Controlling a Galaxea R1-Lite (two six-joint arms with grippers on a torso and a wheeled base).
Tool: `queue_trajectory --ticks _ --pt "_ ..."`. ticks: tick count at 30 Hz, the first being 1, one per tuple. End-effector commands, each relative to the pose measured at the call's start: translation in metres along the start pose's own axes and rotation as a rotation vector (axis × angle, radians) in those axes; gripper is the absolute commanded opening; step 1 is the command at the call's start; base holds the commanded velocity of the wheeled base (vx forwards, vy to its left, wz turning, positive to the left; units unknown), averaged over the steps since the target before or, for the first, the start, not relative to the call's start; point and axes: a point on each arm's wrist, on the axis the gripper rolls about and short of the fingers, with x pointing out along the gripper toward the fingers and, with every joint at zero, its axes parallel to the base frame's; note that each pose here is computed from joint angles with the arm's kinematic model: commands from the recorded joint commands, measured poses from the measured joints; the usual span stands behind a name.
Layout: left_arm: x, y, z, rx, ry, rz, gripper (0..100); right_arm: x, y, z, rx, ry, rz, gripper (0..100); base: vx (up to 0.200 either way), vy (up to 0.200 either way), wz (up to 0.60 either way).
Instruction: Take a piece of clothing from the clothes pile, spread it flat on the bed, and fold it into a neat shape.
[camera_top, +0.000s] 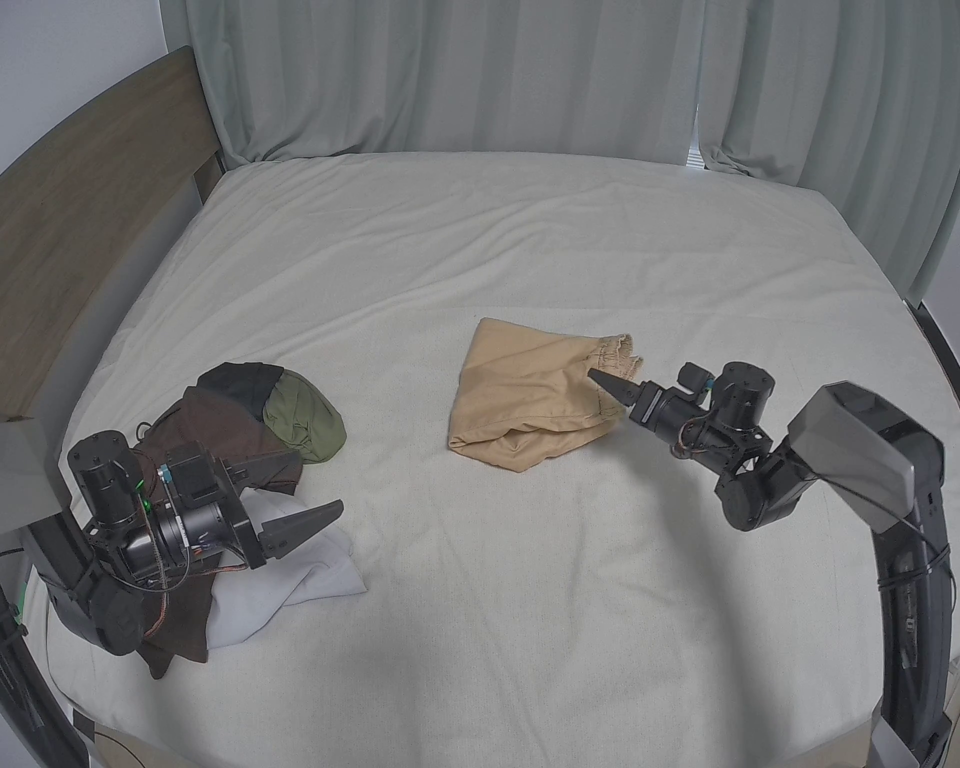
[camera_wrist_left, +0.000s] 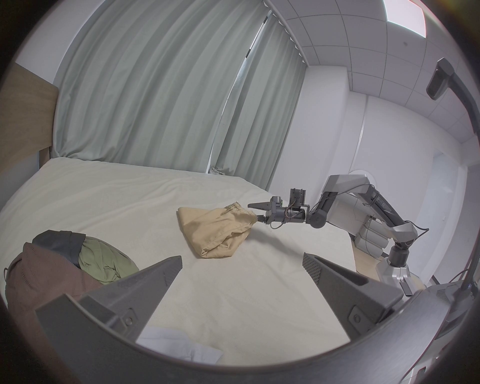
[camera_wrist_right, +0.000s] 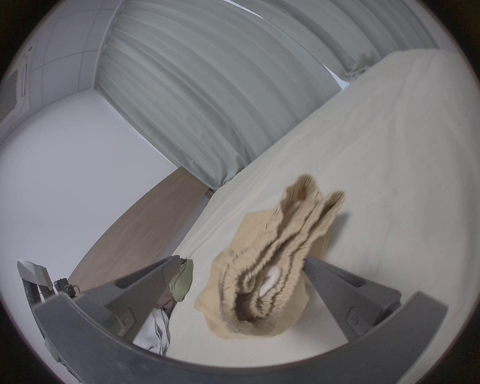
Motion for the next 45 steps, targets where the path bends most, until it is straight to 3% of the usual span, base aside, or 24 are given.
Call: queue_trajectory --ticks 1,8,12,22,32,35,38,39,41,45 --pt "0.001 -0.001 0.003 0.006 -0.007 -0.004 100 -0.024 0.023 0.045 -0.05 -0.07 0.006 100 0.0 0.0 0.0" --pt "0.0 -0.002 0.005 0.012 -0.012 -0.004 100 -0.024 0.05 0.063 -0.073 -0.096 0.05 100 0.0 0.0 0.0" --pt "0.0 -0.002 0.005 0.012 -0.012 -0.004 100 -0.01 0.063 0.053 -0.069 -0.071 0.089 100 0.0 0.0 0.0" --pt "0.0 -0.002 0.004 0.005 -0.009 -0.005 100 0.025 0.014 -0.02 -0.018 0.038 0.05 100 0.0 0.0 0.0" --pt "0.001 -0.003 0.004 0.0 -0.011 -0.013 100 0.024 -0.004 -0.047 -0.013 0.083 0.02 100 0.0 0.0 0.0" --pt "0.003 -0.013 0.013 -0.032 -0.03 -0.057 100 0.022 0.006 -0.038 -0.017 0.073 0.029 100 0.0 0.0 0.0" --pt "-0.001 -0.041 0.039 -0.142 -0.08 -0.14 100 0.007 0.048 0.002 -0.047 0.004 0.048 100 0.0 0.0 0.0" --pt "-0.001 -0.042 0.04 -0.146 -0.083 -0.145 100 0.006 0.05 0.005 -0.049 0.0 0.049 100 0.0 0.0 0.0" --pt "-0.006 -0.065 0.063 -0.229 -0.127 -0.221 100 -0.02 0.094 0.042 -0.078 -0.052 0.091 100 0.0 0.0 0.0" --pt "-0.001 -0.084 0.066 -0.28 -0.114 -0.304 100 -0.065 0.14 0.074 -0.144 -0.087 0.118 100 0.0 0.0 0.0"
